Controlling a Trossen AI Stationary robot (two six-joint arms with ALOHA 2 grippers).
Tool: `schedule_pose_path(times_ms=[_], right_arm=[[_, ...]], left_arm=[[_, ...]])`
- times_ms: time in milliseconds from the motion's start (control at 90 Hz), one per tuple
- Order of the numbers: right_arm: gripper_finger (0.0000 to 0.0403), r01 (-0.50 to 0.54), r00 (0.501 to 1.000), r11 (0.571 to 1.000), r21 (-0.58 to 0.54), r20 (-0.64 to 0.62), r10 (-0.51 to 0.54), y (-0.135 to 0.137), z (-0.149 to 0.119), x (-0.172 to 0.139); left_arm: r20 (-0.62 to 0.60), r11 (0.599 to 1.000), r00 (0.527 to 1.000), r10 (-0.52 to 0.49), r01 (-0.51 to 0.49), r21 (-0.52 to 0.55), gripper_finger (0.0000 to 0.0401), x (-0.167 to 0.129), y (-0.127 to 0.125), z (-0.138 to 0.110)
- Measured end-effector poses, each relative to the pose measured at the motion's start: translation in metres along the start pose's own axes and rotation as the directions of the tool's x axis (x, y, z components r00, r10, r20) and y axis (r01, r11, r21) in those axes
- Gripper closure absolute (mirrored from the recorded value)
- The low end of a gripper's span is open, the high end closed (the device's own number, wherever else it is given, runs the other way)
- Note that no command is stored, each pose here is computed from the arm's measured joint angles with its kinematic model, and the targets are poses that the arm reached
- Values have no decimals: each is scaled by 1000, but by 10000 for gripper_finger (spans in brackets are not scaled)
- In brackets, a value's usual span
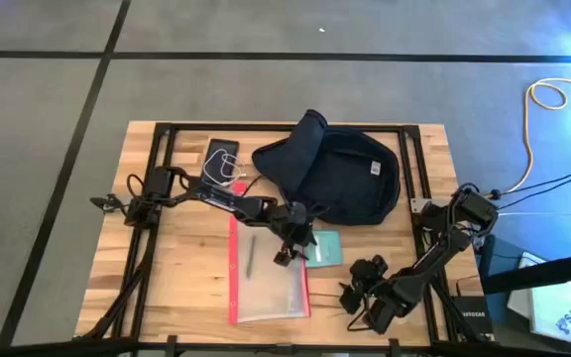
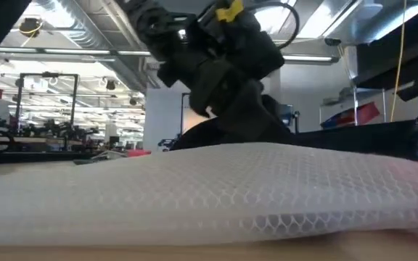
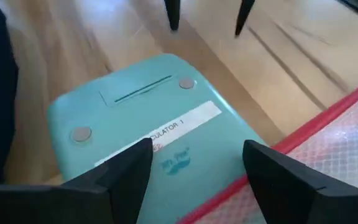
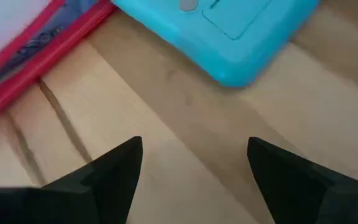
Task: Unpack backpack
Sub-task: Remove the blue calculator from the transparent zip bag
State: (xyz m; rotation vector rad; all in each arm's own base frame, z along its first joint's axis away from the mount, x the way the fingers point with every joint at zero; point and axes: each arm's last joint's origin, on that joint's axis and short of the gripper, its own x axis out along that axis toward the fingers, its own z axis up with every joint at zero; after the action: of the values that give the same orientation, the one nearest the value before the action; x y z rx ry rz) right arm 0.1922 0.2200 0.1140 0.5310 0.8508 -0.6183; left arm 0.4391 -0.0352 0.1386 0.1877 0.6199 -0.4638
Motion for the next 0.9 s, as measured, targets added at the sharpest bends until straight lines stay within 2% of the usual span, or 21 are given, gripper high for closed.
schedule_pose_path(times_ms=[144, 233, 356, 433, 711, 900], right_arm=[[127, 8, 999, 1000, 17, 50, -9, -13, 2, 12], [127, 28, 996, 1000, 6, 83, -28, -20, 3, 16], [127, 47, 991, 999, -25, 128, -44, -27, 2, 20], [127, 58, 987, 997, -51, 152, -50, -31, 1, 24], [127, 92, 981, 990, -110, 180, -71, -34, 7, 37], [127, 110, 979, 988, -111, 183, -88, -34, 14, 42]], left_arm=[[-4, 1000, 1000, -2, 2, -2, 162, -3, 3, 0], [-9, 999, 999, 39, -39, 0, 162, -5, 6, 2], [-64, 996, 996, 54, -59, -67, 162, -10, 18, -1], [-84, 995, 994, 73, -78, -67, 162, -13, 23, -5], [-38, 988, 991, 130, -133, -84, 162, -15, 32, -1], [-108, 966, 966, 236, -245, -81, 162, -18, 39, -7]])
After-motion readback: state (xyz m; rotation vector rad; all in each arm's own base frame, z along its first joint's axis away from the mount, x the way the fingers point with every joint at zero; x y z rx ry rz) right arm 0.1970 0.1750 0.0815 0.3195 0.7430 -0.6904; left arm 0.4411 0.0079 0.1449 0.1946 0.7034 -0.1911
